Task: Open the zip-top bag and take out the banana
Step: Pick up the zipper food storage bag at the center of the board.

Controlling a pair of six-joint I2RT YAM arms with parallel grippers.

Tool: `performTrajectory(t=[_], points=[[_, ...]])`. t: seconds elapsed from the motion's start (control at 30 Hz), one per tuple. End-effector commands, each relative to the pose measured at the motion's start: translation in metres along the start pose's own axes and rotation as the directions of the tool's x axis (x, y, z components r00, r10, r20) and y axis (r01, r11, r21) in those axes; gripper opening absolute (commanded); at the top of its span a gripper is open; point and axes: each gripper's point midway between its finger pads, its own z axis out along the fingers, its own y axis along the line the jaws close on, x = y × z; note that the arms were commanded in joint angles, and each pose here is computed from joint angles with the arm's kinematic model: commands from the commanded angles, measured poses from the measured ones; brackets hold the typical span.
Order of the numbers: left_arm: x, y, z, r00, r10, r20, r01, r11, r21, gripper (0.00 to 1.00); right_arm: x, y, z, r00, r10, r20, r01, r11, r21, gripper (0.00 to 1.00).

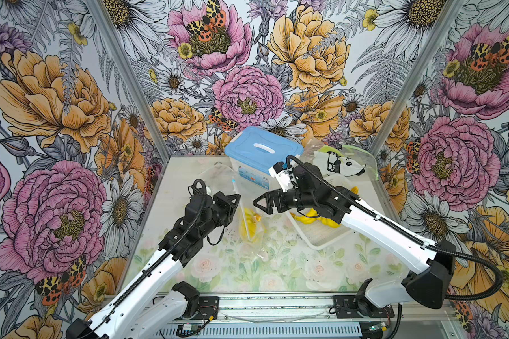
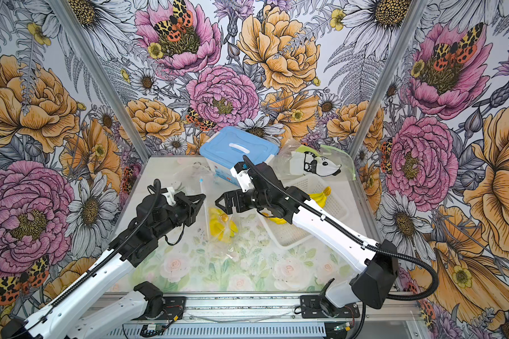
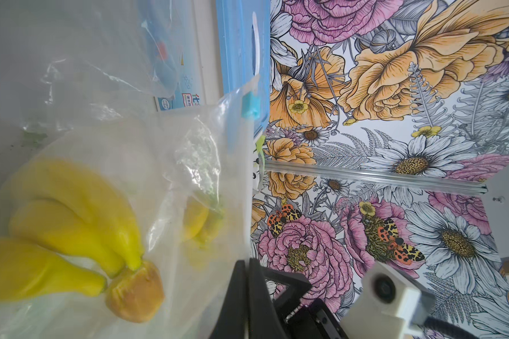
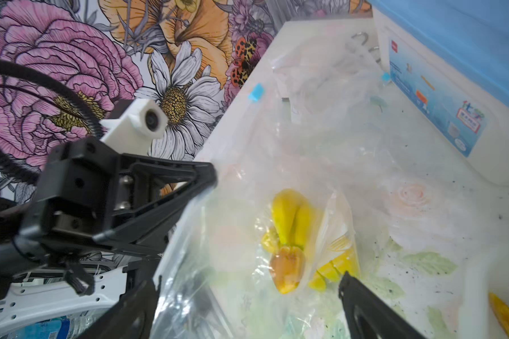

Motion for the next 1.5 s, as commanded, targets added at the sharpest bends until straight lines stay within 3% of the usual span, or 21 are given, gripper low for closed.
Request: performTrajectory(t=[0.0,0.17,0.53,0.8,0.93,1.0,1.03,1.23,1.37,1.47], points=[[-0.005,-0.019,0.006,0.999,0.002,0.054,-0.005,0.999,0.039,0.00,0.006,0.017,-0.017,0.991,-0.135,-0.022,0.136,0.990,0.045,0.99],[0.006,-0.027,0.023,1.000,0.011,0.023,-0.012,0.999,0.048,0.00,0.022,0.027,-0.022,0.975,-0.214,-0.066,0.220,0.971,0.092,0.96],[0.021,-0.039,0.035,0.999,0.031,-0.009,-0.031,0.998,0.053,0.00,0.035,0.012,-0.007,0.965,-0.231,-0.124,0.252,0.947,0.199,0.83],[0.026,-0.039,0.030,0.999,0.038,-0.027,-0.036,0.998,0.051,0.00,0.028,0.010,0.008,0.961,-0.240,-0.138,0.265,0.941,0.209,0.53],[0.025,-0.038,0.027,0.998,0.050,-0.022,-0.049,0.998,0.047,0.00,0.023,0.006,0.008,0.961,-0.242,-0.133,0.268,0.935,0.231,0.06],[0.025,-0.041,0.025,0.997,0.073,-0.025,-0.071,0.996,0.050,0.00,0.020,0.004,0.004,0.960,-0.252,-0.124,0.275,0.930,0.244,0.00],[0.024,-0.042,0.024,0.995,0.091,-0.030,-0.089,0.995,0.047,0.05,0.017,0.004,0.002,0.958,-0.260,-0.118,0.282,0.927,0.247,0.00],[0.008,-0.053,0.003,0.956,0.283,-0.082,-0.283,0.959,0.014,0.69,0.003,0.010,-0.011,0.914,-0.392,-0.106,0.406,0.878,0.252,0.00],[-0.012,-0.051,-0.014,0.929,0.342,-0.141,-0.340,0.940,0.042,0.95,-0.014,0.017,-0.023,0.813,-0.573,-0.107,0.579,0.775,0.255,0.00],[-0.025,-0.051,-0.031,0.900,0.412,-0.144,-0.407,0.911,0.068,0.99,-0.027,0.022,-0.034,0.718,-0.687,-0.109,0.687,0.676,0.267,0.00]])
